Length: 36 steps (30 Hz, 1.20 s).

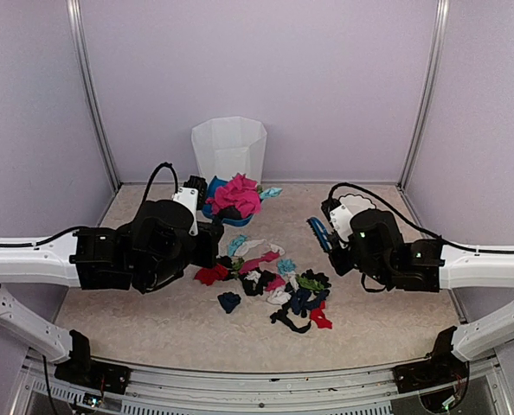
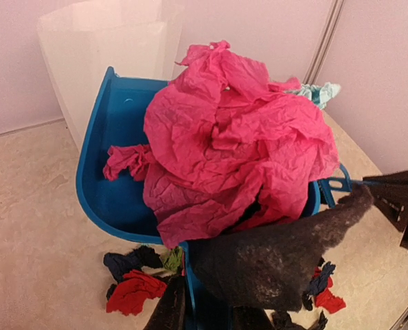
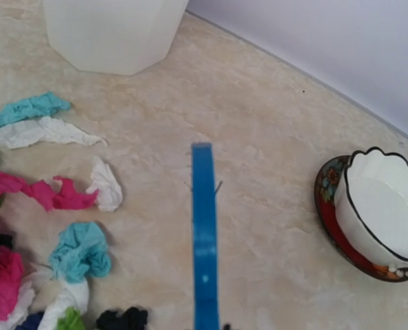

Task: Sweep away the paper scraps from the table
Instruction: Dump the paper scraps in the dustpan into the trash bin.

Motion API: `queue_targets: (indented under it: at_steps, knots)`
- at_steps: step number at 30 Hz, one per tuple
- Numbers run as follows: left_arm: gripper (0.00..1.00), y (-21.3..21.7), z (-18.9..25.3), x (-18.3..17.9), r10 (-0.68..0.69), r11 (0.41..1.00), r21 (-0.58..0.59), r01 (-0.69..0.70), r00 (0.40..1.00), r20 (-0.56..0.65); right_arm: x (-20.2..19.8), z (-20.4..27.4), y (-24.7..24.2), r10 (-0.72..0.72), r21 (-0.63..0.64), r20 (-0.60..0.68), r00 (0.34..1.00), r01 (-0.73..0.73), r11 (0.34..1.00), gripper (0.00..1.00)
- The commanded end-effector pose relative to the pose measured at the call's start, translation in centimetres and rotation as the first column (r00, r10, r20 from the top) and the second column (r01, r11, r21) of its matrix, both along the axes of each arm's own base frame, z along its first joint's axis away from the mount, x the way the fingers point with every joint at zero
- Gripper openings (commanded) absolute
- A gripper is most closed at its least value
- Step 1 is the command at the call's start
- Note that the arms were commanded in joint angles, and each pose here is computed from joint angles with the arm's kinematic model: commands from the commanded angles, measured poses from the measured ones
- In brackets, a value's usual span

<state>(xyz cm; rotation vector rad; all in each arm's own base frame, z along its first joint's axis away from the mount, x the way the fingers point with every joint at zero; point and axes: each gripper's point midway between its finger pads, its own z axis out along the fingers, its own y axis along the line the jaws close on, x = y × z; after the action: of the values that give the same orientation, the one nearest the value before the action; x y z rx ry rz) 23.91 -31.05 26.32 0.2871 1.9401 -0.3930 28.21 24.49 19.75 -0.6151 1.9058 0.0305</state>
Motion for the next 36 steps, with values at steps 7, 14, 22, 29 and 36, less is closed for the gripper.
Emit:
queue_targets:
  at_steps: [7,14,22,29,36]
  knots:
    - [0.0,-0.4,5.5,6.2,-0.033,0.998,0.047,0.033,0.999,0.006,0.1,0.2,-0.3,-0.004,0.038,0.004,1.0,0.004,0.999,0.0]
    - [0.0,-1.0,8.9,10.8,-0.024,0.998,0.055,0.023,1.0,0.004,0.1,0.1,-0.3,0.002,0.047,0.0,1.0,-0.002,0.999,0.0]
    - [0.0,-1.6,10.1,14.6,-0.03,0.999,0.04,0.032,0.998,-0.056,-0.1,-0.2,0.0,0.012,0.071,-0.018,1.0,-0.01,0.997,0.0]
    - [0.0,-1.3,9.9,17.1,-0.05,0.998,-0.047,0.043,0.986,-0.157,-0.1,-0.5,0.4,0.023,0.083,-0.032,0.999,-0.021,0.996,0.0]
    - [0.0,-0.7,8.2,19.5,-0.109,0.978,-0.2,0.053,0.953,-0.282,-0.1,-0.7,0.6,0.022,0.093,-0.045,0.999,-0.018,0.996,0.0]
